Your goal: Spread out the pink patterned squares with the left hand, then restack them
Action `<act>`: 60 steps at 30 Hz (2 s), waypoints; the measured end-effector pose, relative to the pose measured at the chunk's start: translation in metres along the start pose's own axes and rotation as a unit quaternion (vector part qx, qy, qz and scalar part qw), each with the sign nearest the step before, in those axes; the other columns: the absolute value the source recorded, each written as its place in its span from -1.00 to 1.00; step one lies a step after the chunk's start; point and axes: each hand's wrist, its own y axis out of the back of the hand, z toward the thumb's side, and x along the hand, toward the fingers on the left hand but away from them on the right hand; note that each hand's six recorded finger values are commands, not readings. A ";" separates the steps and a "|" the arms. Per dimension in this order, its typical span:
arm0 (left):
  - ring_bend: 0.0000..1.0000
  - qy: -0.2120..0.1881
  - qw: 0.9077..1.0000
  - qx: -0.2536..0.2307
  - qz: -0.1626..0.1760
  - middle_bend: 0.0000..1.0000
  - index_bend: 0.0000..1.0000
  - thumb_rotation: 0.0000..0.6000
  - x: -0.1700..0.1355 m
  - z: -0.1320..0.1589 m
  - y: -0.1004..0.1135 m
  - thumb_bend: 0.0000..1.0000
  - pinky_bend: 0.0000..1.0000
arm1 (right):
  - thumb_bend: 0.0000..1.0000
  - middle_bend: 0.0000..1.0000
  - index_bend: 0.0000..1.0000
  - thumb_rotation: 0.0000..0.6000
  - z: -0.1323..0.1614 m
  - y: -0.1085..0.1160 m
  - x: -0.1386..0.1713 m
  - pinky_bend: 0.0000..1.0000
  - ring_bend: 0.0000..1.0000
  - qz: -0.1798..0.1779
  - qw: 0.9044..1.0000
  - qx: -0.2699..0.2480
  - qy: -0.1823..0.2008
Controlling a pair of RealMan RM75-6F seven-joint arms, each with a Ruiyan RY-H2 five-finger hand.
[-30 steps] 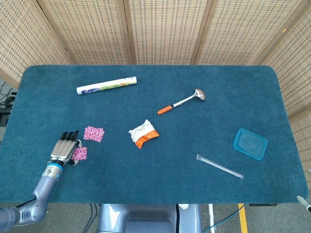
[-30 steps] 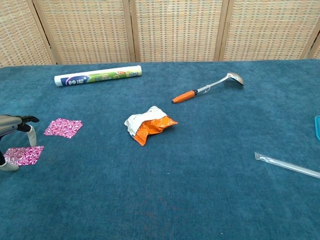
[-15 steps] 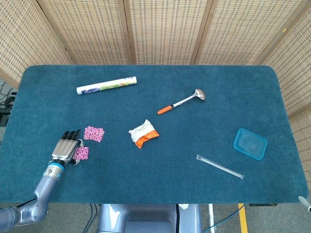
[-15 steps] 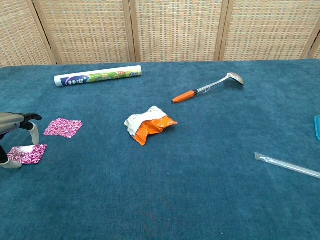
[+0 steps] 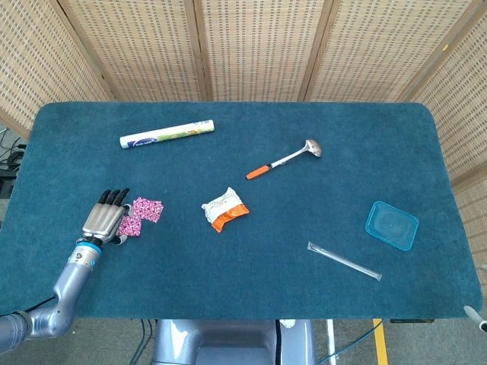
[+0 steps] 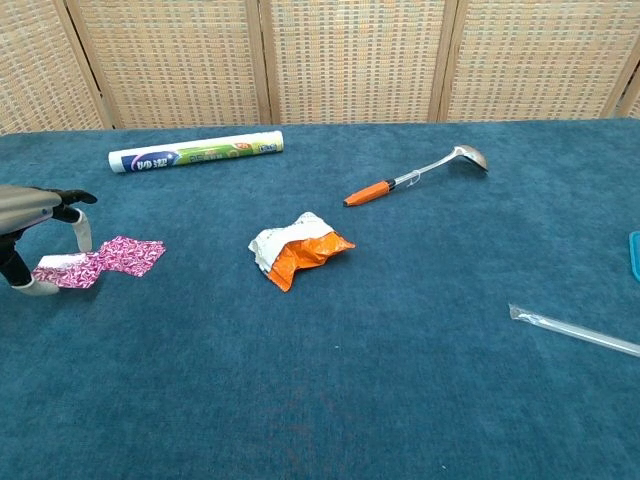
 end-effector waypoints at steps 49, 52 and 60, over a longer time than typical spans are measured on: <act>-1.00 0.008 0.994 -0.069 0.089 -1.00 -0.81 1.00 -0.024 -0.007 0.030 -0.58 -1.00 | -0.98 -0.48 -0.41 1.00 0.009 -0.003 -0.009 -1.00 -1.00 0.015 1.000 0.006 0.022; -1.00 0.012 0.991 -0.082 0.108 -1.00 -0.82 1.00 -0.045 -0.019 0.033 -0.58 -1.00 | -0.98 -0.48 -0.41 1.00 0.011 -0.005 -0.010 -1.00 -1.00 0.017 1.000 0.006 0.026; -1.00 0.038 0.984 -0.113 0.136 -1.00 -0.81 1.00 -0.104 -0.053 0.030 -0.59 -1.00 | -0.98 -0.48 -0.41 1.00 0.014 -0.007 -0.014 -1.00 -1.00 0.020 0.999 0.006 0.031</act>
